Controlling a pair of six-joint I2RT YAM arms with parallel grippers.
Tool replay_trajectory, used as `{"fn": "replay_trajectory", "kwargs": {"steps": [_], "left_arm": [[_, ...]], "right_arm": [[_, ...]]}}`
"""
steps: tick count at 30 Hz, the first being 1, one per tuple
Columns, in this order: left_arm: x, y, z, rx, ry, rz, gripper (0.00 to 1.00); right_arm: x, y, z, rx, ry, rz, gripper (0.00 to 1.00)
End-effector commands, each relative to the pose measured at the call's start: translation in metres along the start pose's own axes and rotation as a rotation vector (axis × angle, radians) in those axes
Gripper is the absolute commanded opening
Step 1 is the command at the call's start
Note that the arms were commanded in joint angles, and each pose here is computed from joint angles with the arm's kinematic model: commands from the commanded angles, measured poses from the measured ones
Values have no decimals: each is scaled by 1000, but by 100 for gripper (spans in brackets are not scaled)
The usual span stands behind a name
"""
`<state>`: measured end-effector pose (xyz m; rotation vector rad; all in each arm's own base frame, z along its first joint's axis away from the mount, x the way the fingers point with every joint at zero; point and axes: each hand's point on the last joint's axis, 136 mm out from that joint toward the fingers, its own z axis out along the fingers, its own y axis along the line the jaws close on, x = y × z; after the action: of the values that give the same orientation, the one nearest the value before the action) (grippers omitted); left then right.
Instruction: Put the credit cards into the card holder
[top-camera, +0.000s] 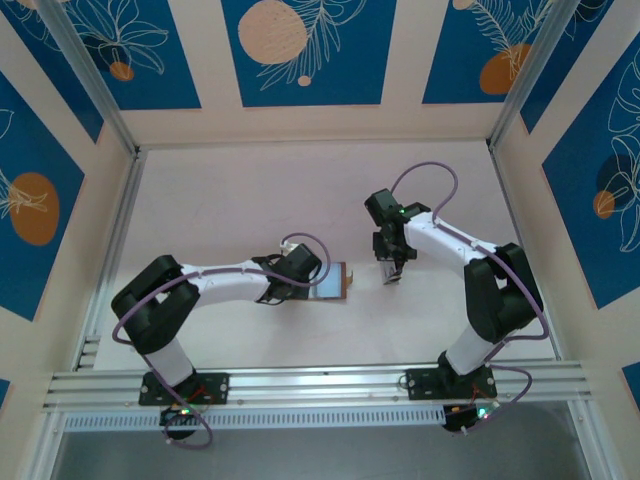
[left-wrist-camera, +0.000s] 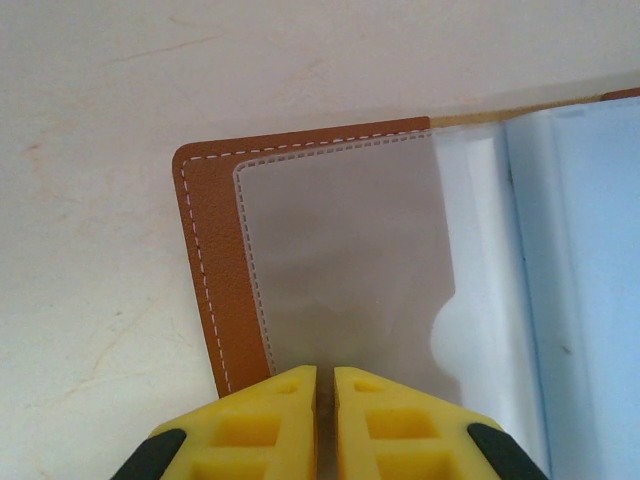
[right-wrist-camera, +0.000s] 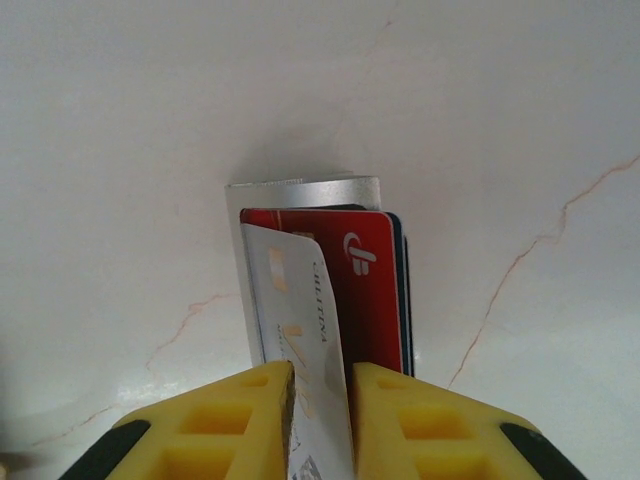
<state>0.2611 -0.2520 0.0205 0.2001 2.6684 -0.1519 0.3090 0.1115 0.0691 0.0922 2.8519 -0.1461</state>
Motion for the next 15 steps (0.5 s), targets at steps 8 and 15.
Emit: {"fn": "replay_trajectory", "kwargs": {"steps": [8,15], "left_arm": [[43,14,20,-31,143,10,11],[42,13,19,-29,142,10,11]], "right_arm": [[1,13,3,11,22,-41,18],[0,12,1,17,25,-47,12]]}}
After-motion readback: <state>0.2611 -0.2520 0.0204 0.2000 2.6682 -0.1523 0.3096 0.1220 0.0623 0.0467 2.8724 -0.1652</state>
